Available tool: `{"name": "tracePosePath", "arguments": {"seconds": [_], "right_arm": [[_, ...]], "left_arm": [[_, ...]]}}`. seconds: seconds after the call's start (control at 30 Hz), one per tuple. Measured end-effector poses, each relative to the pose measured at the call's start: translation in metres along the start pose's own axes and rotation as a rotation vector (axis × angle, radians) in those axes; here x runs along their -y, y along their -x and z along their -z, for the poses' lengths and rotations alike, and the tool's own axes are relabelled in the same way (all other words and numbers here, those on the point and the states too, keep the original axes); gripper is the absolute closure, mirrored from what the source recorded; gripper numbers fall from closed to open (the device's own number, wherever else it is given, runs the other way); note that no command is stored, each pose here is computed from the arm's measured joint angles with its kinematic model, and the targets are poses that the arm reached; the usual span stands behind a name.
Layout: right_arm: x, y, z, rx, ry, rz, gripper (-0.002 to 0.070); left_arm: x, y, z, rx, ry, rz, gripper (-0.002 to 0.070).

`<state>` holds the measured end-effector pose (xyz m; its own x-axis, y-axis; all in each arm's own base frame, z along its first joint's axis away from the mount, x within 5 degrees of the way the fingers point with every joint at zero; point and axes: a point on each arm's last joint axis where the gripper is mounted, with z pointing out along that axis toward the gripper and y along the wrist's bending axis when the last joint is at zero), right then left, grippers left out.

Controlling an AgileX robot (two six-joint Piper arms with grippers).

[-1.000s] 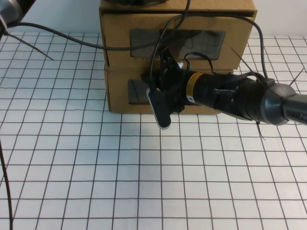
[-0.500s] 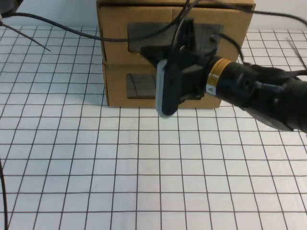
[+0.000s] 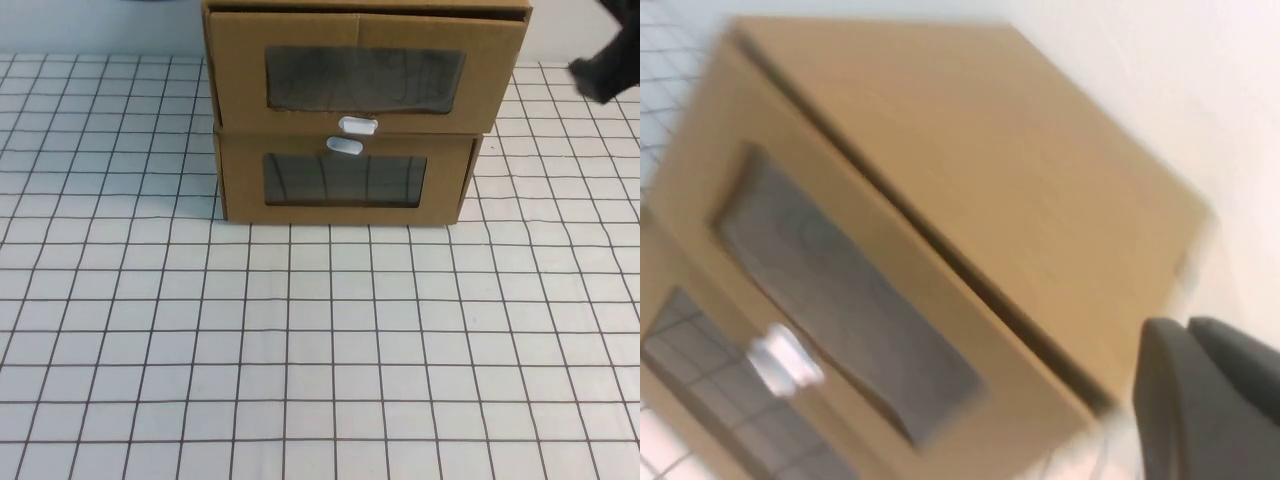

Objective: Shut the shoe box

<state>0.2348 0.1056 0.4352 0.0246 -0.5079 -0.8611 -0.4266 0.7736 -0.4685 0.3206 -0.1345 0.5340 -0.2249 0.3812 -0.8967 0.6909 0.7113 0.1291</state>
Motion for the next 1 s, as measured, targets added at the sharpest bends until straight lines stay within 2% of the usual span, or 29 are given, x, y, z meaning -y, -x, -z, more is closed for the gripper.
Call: {"name": "tracePosePath", "arguments": {"seconds": [0.17, 0.33, 0.5, 0.67, 0.8, 1.0], "right_arm": [[0.034, -0.015, 0.041, -0.037, -0.16, -0.379, 0.0691], [0.032, -0.031, 0.072, -0.052, -0.214, -0.581, 0.0691], [0.014, -0.055, 0.098, -0.125, -0.204, -0.628, 0.0691], [-0.008, -0.075, 0.144, -0.013, -0.219, -0.637, 0.0691], [-0.029, -0.101, 0.165, 0.005, -0.205, -0.671, 0.0691], [-0.059, -0.149, 0.161, -0.084, -0.168, -0.712, 0.0691]], "left_arm": [[0.011, 0.005, 0.035, 0.002, 0.011, 0.021, 0.0677], [0.027, 0.005, 0.068, 0.027, -0.008, 0.052, 0.0677], [0.047, -0.008, 0.104, 0.019, -0.018, 0.066, 0.0677], [0.073, -0.045, 0.136, -0.009, -0.039, 0.102, 0.0677], [0.09, -0.09, 0.144, 0.005, -0.015, 0.153, 0.0677], [0.12, -0.187, 0.154, 0.116, 0.081, 0.223, 0.0677]]}}
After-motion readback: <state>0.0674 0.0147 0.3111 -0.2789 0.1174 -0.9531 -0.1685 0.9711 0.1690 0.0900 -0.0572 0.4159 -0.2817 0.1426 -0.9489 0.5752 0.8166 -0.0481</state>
